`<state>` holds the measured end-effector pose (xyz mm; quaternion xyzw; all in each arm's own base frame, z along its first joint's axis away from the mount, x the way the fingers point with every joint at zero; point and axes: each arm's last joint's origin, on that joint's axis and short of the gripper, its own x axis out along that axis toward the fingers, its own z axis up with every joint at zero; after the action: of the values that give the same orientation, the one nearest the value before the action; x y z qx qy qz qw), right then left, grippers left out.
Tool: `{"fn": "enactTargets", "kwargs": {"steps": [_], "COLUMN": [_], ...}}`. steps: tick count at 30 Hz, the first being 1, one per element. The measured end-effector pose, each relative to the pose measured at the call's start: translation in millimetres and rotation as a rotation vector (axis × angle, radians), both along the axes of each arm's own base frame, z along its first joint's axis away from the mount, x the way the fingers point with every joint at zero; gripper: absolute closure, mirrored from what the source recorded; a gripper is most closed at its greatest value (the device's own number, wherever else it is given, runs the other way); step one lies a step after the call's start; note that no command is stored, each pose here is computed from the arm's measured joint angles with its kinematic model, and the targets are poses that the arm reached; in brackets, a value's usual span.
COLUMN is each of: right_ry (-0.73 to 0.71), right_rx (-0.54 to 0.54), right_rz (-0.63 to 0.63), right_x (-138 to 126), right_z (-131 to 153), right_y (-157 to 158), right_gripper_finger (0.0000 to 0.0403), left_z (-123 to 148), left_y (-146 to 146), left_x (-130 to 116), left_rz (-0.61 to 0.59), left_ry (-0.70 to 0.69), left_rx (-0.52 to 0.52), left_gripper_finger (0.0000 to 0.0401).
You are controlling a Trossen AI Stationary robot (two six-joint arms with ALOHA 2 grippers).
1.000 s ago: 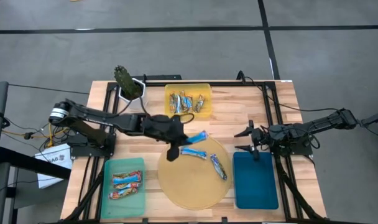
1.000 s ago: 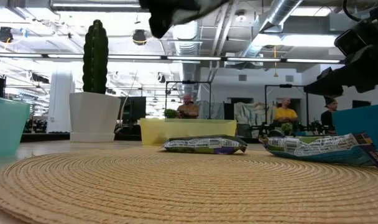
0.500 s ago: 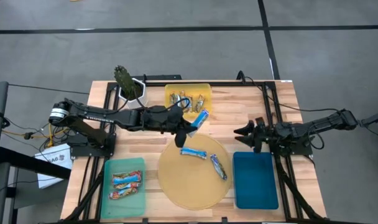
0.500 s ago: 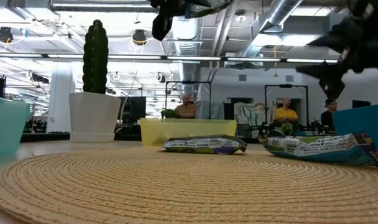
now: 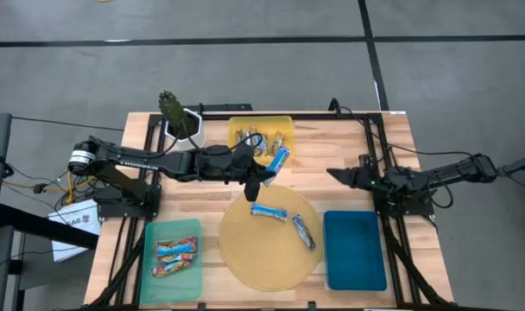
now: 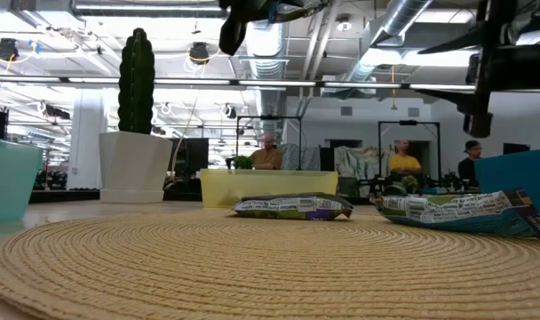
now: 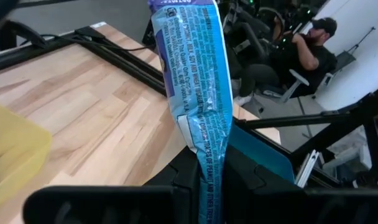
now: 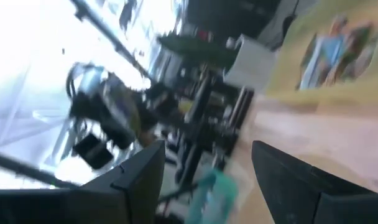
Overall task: Pick and place Granola Bars by type
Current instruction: Put the blue granola bar into the dark blue bin
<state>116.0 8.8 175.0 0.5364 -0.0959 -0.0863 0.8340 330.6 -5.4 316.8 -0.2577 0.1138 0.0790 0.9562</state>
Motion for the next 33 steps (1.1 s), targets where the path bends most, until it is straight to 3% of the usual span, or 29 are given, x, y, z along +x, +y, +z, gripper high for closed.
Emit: {"fn": "enactTargets", "kwargs": {"steps": [3, 9, 19, 33], "right_ry": [-0.012, -0.021, 0.121, 0.057], "right_rx": [-0.005, -0.168, -0.410, -0.389], "right_rz": [-0.068, -0.086, -0.028, 0.077], "right_x": [0.7, 15.3, 85.3, 132.9], "right_z": [5.7, 43.1, 95.2, 110.9], "right_y": [-3.1, -5.0, -8.8, -29.8], "right_gripper_finger": [0.0168, 0.0168, 0.0168, 0.0168], "left_z": [0.7, 3.4, 2.4, 1.7], "left_y": [0.3, 6.3, 14.7, 15.0], "left_x": [0.3, 5.8, 22.5, 22.3], "left_rz": [0.011, 0.070, 0.066, 0.073], "left_ry": [-0.009, -0.080, -0.117, -0.105], "left_rx": [0.000, -0.015, -0.054, -0.034], "left_gripper_finger": [0.0363, 0.0362, 0.0362, 0.0362]}}
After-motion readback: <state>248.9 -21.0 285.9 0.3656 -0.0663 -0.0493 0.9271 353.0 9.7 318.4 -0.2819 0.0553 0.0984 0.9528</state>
